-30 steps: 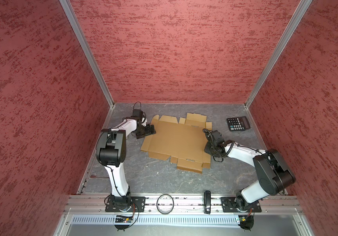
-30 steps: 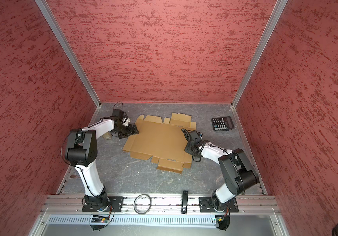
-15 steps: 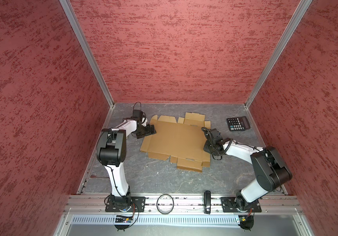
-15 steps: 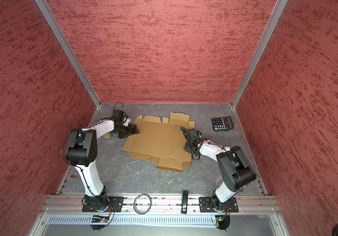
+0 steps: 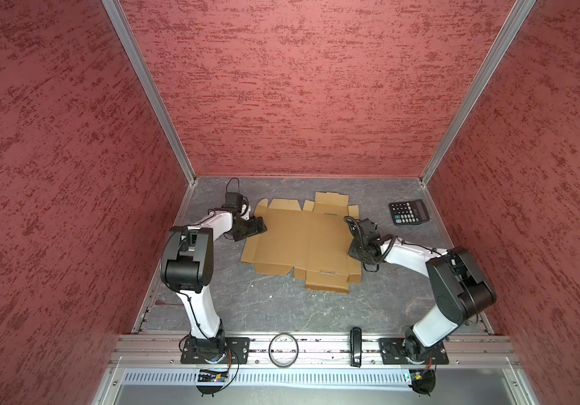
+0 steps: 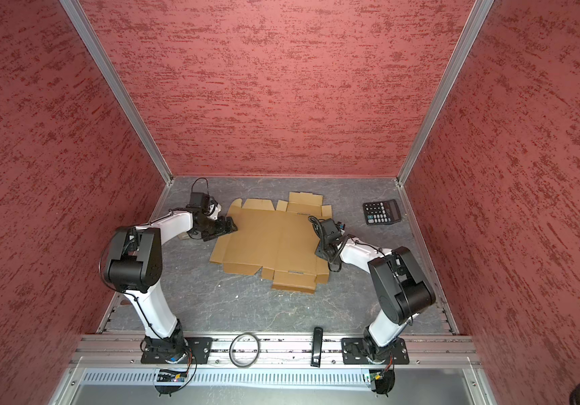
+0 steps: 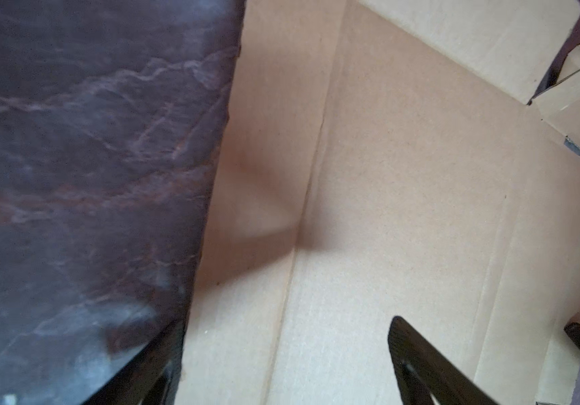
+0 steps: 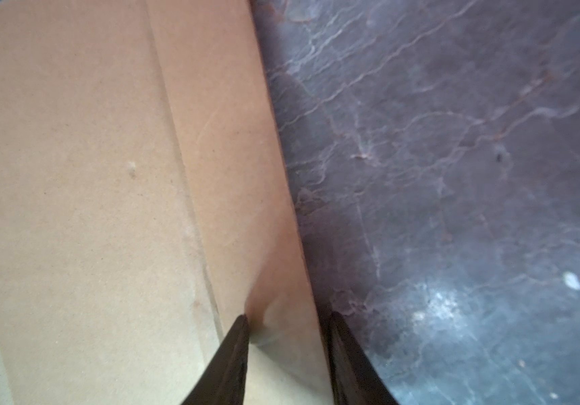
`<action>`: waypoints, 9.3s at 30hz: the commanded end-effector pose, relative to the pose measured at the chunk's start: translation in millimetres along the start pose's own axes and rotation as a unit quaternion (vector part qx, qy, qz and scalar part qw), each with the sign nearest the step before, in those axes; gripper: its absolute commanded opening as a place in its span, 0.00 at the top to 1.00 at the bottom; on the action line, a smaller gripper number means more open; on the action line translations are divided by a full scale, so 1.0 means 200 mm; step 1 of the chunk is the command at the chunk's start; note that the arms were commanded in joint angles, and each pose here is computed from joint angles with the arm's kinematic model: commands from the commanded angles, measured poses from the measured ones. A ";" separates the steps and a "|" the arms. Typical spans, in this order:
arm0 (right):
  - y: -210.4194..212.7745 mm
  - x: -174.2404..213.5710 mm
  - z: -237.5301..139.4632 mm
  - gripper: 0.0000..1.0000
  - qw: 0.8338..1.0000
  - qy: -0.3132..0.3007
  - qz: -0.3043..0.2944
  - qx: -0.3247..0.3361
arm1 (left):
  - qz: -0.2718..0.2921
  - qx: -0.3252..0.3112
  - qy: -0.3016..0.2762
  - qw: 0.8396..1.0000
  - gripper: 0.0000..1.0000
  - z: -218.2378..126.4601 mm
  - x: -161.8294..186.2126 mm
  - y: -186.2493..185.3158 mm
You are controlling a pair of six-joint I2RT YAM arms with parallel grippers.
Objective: Fold the paper box
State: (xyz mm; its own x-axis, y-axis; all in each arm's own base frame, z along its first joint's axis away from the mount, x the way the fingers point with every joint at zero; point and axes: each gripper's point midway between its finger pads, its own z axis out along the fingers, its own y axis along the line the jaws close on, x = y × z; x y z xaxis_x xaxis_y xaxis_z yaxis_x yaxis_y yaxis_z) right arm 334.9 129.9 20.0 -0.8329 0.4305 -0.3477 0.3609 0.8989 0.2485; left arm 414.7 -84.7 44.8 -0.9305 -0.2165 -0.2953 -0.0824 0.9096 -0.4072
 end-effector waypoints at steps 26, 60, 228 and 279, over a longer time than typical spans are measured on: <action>-0.15 0.14 0.08 0.63 0.996 0.053 -0.019 0.070 | 0.020 0.011 0.016 1.000 0.31 0.00 0.10 -0.13; -0.13 -0.27 -0.45 0.29 0.991 -0.098 -0.048 0.073 | -0.153 -0.077 -0.042 0.984 1.00 -0.04 0.17 -0.05; 0.33 -0.80 0.07 0.90 0.951 -0.074 -0.298 -0.046 | -0.041 -0.058 0.067 0.995 0.62 0.23 -0.46 -0.19; 0.68 -0.72 -0.67 0.26 0.931 -0.114 0.154 -0.310 | -0.011 -0.022 -0.186 0.982 1.00 -0.12 -0.40 -0.34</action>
State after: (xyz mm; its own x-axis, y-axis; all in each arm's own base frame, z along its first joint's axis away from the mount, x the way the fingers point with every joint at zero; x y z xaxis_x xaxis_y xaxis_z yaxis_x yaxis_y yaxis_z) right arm 445.5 152.7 188.1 -0.6576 0.5874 -0.4717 0.1946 0.7373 0.6469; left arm 473.7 -111.9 89.0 -0.8166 -0.3459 -0.4621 -0.1793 0.9130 -0.3665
